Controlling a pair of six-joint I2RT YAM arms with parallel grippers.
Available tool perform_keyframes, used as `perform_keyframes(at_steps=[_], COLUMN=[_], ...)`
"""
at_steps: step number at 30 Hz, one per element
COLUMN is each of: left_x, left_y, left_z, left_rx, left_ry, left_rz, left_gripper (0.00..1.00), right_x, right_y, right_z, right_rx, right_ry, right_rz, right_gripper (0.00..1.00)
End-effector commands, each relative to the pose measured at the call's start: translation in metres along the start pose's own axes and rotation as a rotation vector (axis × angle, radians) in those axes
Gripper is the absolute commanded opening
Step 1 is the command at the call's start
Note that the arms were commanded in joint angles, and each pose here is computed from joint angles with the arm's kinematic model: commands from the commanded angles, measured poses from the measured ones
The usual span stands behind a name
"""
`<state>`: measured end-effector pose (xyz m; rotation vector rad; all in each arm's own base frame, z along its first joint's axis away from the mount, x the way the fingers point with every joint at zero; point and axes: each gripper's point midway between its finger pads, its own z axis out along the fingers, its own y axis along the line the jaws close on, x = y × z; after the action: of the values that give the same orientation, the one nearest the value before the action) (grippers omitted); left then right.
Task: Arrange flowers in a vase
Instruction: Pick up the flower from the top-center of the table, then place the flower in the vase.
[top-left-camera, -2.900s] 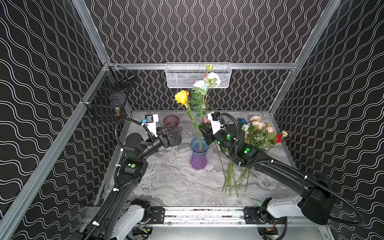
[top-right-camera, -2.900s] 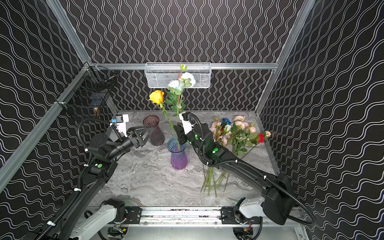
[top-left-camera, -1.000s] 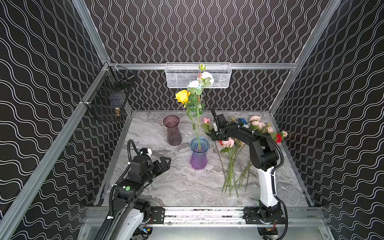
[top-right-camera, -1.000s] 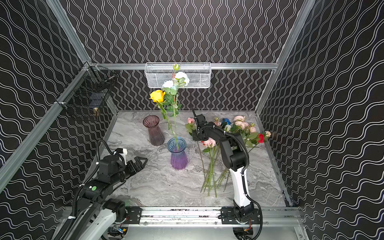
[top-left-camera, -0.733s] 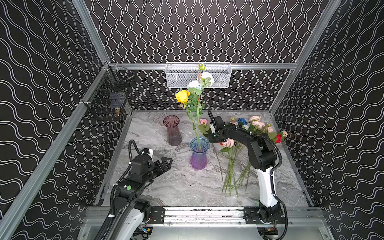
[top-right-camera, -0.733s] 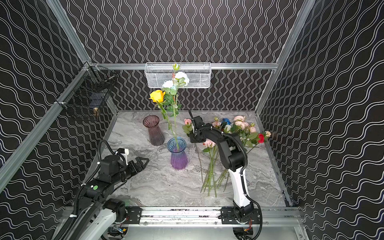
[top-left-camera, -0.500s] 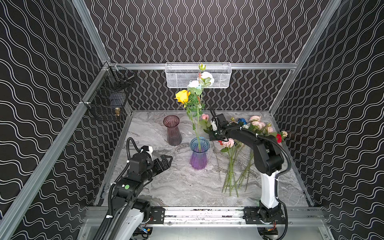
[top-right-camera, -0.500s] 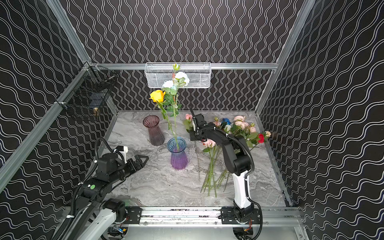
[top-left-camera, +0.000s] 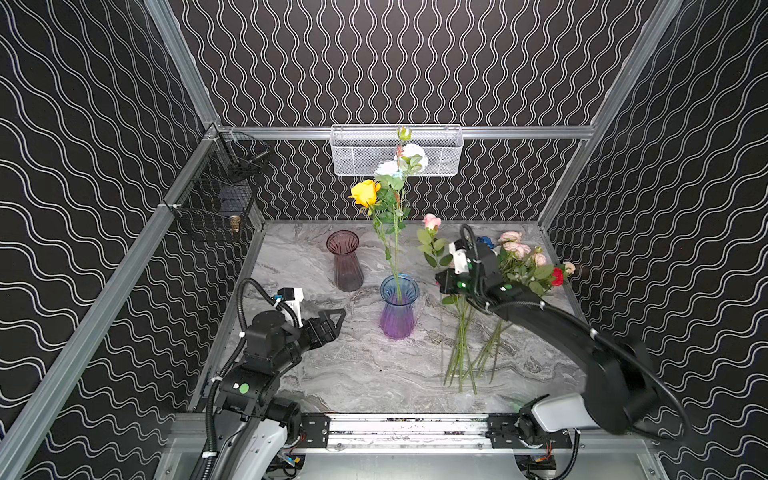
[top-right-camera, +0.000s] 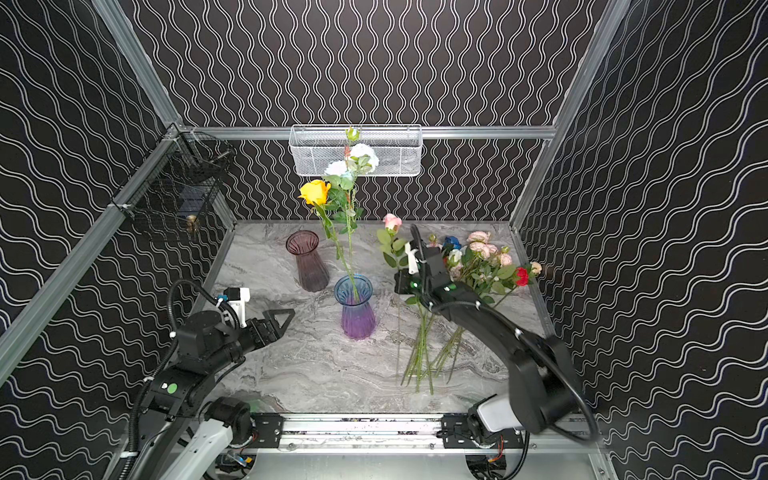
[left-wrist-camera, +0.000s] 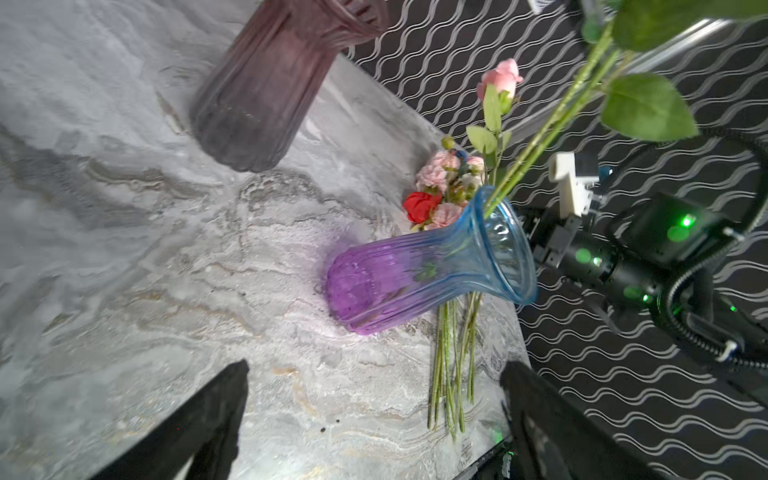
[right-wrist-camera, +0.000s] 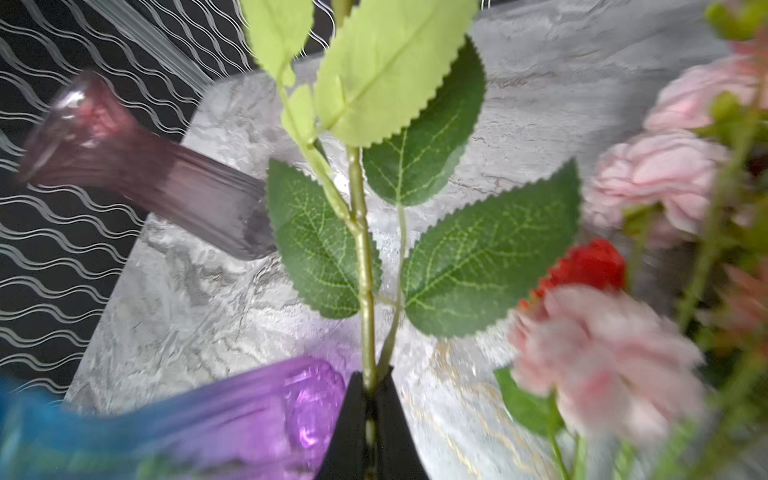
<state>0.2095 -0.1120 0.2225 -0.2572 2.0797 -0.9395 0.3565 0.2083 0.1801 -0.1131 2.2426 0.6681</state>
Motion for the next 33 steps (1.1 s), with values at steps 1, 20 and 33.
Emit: perform_keyframes(at_steps=[1,20,33], left_x=[-0.006,-0.027,-0.025], left_y=[-0.018,-0.071,-0.065], left_z=[0.002,0.017,-0.015], left_rx=[0.14,0.395,0.328], left_ry=[-0.06,-0.017,-0.106], left_rz=[-0.044,-0.063,0.014], left_gripper=[0.99,0.98,0.99], right_x=[-0.025,-0.18,-0.206], right_y=[0.011,0.182,0.188], right_z=[-0.033,-0.258,-0.174], right_rx=[-0.055,-0.486,-0.369], right_ry=[-0.187,-0.994,-1.025], right_rz=[0.005,-0.277,-0.279], right_gripper=[0.0,0.01,0.01])
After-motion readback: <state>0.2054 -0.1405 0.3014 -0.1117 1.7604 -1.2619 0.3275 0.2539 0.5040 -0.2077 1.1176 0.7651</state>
